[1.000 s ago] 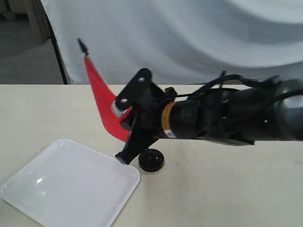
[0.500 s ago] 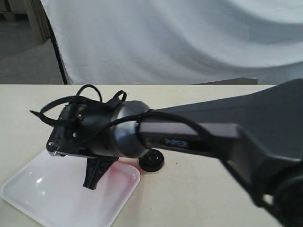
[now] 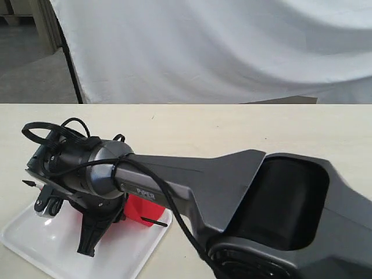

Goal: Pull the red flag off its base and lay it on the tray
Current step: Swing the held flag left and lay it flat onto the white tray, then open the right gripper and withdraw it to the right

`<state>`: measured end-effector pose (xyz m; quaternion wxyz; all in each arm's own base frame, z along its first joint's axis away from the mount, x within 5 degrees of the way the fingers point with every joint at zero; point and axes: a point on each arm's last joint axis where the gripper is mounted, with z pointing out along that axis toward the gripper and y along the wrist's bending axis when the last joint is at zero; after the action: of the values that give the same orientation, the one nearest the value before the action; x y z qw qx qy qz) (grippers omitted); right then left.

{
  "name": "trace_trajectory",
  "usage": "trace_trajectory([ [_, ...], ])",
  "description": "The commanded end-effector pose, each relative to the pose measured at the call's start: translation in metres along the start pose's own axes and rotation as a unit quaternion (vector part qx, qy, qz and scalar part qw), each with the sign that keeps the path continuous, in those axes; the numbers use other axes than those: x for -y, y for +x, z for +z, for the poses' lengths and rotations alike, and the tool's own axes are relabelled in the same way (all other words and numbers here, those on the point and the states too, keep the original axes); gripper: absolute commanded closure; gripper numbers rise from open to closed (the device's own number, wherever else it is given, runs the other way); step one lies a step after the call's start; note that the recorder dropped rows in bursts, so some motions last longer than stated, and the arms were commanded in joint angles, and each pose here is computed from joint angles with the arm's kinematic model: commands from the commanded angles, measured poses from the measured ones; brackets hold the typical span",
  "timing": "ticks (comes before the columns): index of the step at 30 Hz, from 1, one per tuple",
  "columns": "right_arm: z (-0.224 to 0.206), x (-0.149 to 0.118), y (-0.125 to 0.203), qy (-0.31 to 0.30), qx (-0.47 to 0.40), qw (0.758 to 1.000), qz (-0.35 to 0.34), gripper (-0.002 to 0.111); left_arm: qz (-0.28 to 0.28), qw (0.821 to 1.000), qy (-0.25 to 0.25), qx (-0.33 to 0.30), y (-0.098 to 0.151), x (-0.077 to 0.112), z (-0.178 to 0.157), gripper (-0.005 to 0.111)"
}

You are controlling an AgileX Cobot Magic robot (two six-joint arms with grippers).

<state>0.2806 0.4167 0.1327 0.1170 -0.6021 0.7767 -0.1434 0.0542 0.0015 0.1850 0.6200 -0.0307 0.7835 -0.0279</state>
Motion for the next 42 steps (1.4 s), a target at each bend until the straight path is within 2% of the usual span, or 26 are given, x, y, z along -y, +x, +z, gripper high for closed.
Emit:
trace_trajectory([
  [1,0.010,-0.005,0.000,-0.015,-0.012,1.000,-0.001,0.109,0.001,1.000,0.002,0.001,0.000,0.000,0.000,0.107],
  [13,0.013,-0.007,-0.001,-0.016,-0.013,1.000,0.005,0.107,0.001,1.000,0.002,0.001,0.000,0.000,0.000,0.107],
  [16,0.011,-0.006,-0.001,-0.015,-0.011,1.000,0.006,0.090,0.001,1.000,0.002,0.001,0.000,0.000,0.000,0.107],
  [20,0.001,-0.003,-0.001,-0.016,-0.002,1.000,0.010,0.058,0.001,1.000,0.002,0.001,0.000,0.000,0.000,0.107],
  [23,-0.013,0.000,-0.001,-0.025,0.014,0.999,0.020,0.045,0.001,1.000,0.002,0.001,0.000,0.000,0.000,0.107],
  [25,-0.025,0.002,-0.001,-0.037,0.028,0.999,0.024,0.042,0.001,1.000,0.002,0.001,0.000,0.000,0.000,0.107],
  [35,-0.069,0.013,0.003,-0.055,0.074,0.995,0.037,0.044,0.001,1.000,0.002,0.001,0.000,0.000,0.000,0.107],
  [38,-0.069,0.015,0.004,-0.050,0.071,0.996,0.036,0.062,0.001,1.000,0.002,0.001,0.000,0.000,0.000,0.107],
  [42,-0.066,0.020,0.007,-0.048,0.065,0.996,0.040,0.108,0.001,1.000,0.002,0.001,0.000,0.000,0.000,0.107],
])
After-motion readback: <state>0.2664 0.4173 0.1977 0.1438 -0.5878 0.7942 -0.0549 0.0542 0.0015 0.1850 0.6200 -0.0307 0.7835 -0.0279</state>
